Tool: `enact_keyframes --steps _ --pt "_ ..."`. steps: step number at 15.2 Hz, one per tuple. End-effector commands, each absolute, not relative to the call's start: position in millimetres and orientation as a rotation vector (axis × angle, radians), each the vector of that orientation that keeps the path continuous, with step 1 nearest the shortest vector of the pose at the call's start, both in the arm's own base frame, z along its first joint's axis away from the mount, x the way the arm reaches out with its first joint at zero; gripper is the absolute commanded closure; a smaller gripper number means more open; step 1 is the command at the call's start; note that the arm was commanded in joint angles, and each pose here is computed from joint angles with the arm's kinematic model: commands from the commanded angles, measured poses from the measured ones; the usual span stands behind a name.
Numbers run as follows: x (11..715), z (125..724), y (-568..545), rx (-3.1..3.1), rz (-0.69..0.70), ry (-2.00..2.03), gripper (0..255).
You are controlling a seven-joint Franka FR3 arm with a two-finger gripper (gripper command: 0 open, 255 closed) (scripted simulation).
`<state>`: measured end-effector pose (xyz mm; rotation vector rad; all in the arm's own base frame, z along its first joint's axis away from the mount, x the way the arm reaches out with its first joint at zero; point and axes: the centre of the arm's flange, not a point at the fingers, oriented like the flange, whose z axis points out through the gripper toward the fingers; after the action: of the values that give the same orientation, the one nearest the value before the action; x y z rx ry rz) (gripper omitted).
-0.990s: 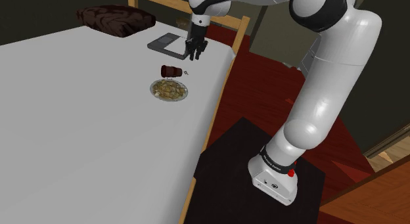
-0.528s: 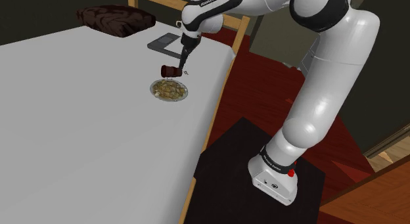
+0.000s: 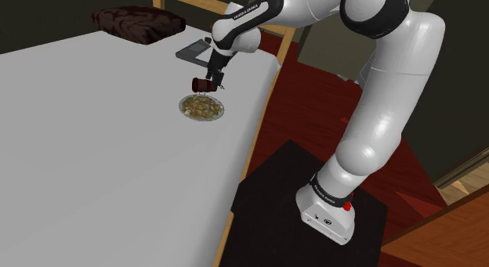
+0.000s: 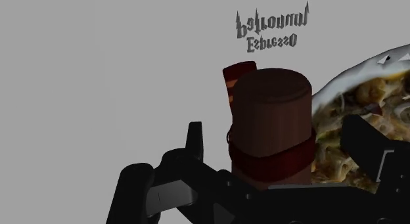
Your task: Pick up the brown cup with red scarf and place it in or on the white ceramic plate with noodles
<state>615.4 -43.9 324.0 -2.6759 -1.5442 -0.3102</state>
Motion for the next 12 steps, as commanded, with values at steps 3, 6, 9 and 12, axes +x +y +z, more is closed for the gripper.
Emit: enact_keyframes --steps 3,6,9,12 --pt "618.7 310.1 -42.6 -2.675 -0.311 -1.547 0" --pt "618.8 310.1 -42.6 -2.675 -0.311 -1.547 0" --pt "618.8 310.1 -42.6 -2.675 -0.311 -1.547 0" --pt "618.8 310.1 -42.6 -2.675 -0.311 -1.547 255"
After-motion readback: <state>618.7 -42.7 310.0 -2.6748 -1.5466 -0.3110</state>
